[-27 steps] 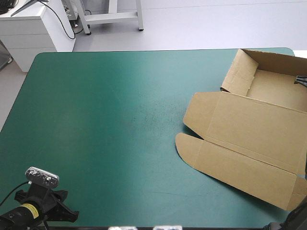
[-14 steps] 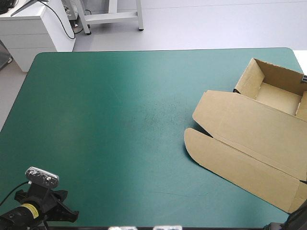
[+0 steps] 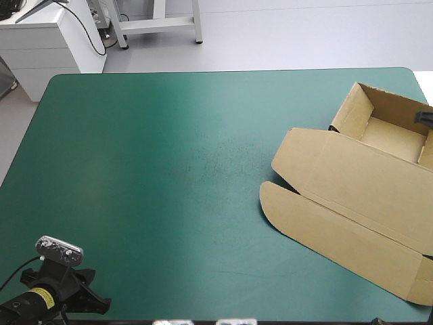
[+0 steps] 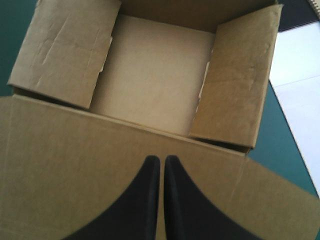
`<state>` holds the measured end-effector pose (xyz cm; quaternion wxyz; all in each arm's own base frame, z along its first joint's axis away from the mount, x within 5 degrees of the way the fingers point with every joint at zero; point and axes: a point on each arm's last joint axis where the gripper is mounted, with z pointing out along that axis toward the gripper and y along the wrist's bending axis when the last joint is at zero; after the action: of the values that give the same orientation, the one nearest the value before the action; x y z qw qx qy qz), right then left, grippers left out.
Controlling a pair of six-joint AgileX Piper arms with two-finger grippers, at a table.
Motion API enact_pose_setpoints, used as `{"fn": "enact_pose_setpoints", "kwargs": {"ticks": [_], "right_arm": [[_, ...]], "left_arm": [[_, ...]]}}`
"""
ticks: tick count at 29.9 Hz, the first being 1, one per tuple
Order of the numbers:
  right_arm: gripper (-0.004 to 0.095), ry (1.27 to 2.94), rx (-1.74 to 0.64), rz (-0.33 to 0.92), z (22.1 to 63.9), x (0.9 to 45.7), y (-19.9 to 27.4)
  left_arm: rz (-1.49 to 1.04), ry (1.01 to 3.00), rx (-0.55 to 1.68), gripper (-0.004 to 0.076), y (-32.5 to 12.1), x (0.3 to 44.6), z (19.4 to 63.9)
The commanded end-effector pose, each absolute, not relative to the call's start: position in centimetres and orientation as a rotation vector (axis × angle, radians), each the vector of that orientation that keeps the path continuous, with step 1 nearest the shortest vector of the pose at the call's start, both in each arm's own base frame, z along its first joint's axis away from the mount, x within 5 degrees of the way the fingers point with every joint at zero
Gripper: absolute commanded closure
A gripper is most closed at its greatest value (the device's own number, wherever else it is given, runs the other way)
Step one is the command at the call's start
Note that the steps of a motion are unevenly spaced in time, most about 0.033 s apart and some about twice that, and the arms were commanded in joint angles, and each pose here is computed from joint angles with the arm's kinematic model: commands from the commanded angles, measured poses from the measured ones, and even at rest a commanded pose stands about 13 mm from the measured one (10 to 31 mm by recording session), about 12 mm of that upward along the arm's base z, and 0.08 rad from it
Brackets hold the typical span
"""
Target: Fold the box
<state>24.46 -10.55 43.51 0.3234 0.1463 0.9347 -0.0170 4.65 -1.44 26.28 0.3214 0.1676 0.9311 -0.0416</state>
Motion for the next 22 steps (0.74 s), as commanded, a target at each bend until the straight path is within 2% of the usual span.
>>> {"fn": "enact_pose_setpoints", "kwargs": {"ticks": [1,11,18,22], "right_arm": [[0.0922,2.371,0.347,-0.04,44.7,20.2,-8.2],[0.0923,2.329,0.036,0.014,40.8,10.8,-0.9],[0.0923,2.373,0.018,0.004,34.8,6.6,-0.1],[0.0923,2.337,0.027,0.027,31.6,5.2,0.4]], "left_arm": [[-0.126,2.391,0.43,0.0731,-1.6,5.0,27.2],[-0.124,2.389,0.436,0.0731,-1.6,5.0,27.2],[-0.124,2.389,0.436,0.0731,-1.6,5.0,27.2],[-0.124,2.389,0.436,0.0731,-1.6,5.0,27.2]]}}
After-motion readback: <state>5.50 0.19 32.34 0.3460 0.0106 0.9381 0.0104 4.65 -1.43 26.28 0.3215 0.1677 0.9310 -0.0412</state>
